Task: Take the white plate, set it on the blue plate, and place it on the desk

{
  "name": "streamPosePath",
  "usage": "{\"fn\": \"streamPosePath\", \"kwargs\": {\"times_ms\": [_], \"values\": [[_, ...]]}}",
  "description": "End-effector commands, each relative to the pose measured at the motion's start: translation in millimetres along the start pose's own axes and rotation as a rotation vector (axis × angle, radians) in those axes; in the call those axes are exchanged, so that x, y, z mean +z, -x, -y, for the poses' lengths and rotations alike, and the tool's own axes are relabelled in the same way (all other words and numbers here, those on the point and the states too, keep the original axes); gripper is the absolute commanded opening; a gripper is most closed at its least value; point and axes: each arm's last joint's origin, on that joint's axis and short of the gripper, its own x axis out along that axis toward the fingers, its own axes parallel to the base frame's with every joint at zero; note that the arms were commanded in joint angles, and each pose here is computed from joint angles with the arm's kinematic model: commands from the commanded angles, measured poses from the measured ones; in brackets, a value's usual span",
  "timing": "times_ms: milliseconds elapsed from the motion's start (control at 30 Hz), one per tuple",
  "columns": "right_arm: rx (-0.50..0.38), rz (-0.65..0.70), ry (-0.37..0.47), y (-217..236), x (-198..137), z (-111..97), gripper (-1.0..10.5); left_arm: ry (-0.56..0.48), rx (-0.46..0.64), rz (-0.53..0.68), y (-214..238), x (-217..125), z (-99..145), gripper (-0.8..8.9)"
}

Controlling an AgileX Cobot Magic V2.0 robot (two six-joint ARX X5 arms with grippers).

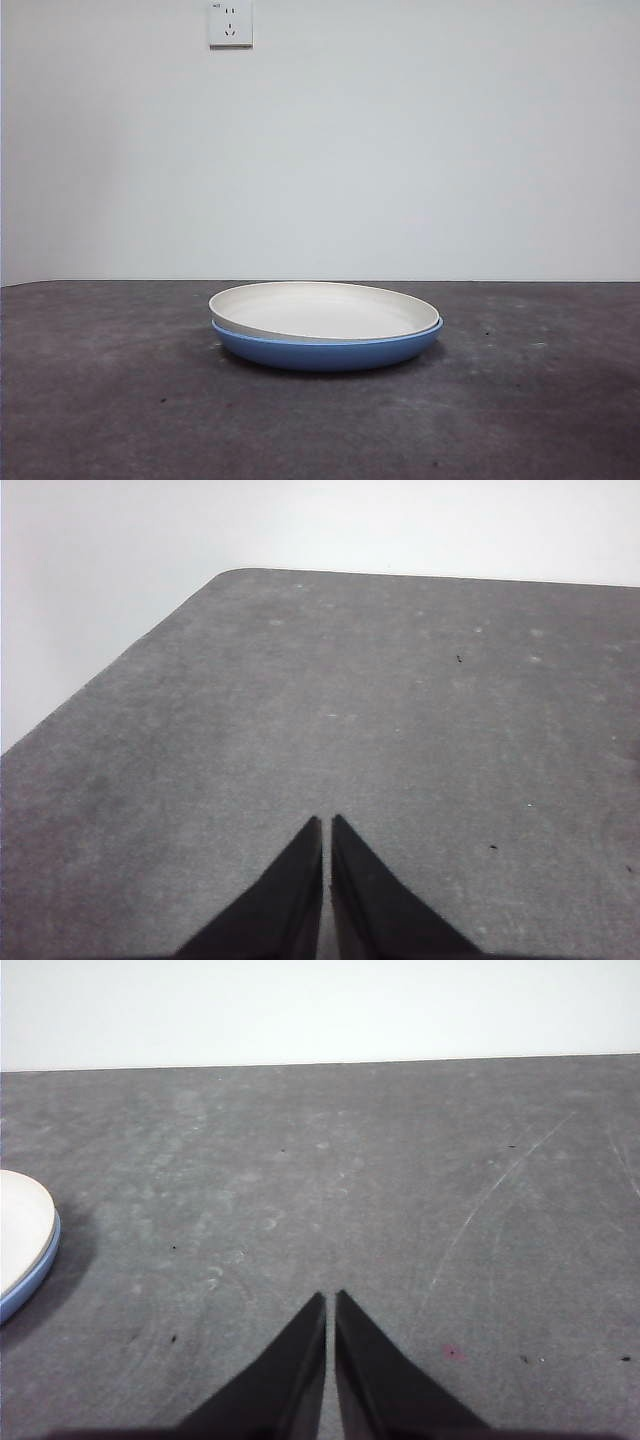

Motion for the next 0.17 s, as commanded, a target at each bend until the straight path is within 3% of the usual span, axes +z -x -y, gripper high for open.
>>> {"fn": "streamPosePath", "kwargs": {"times_ms": [33, 167], "values": [[-0.005, 0.000, -0.010, -0.4, -1.2, 0.3, 0.1, 0.001, 0.005, -0.039, -0.9, -5.9, -0.4, 0.14], [-0.005, 0.000, -0.010, -0.4, -1.2, 0.3, 0.1, 0.001, 0.005, -0.039, -0.9, -5.9, -0.4, 0.14]]}}
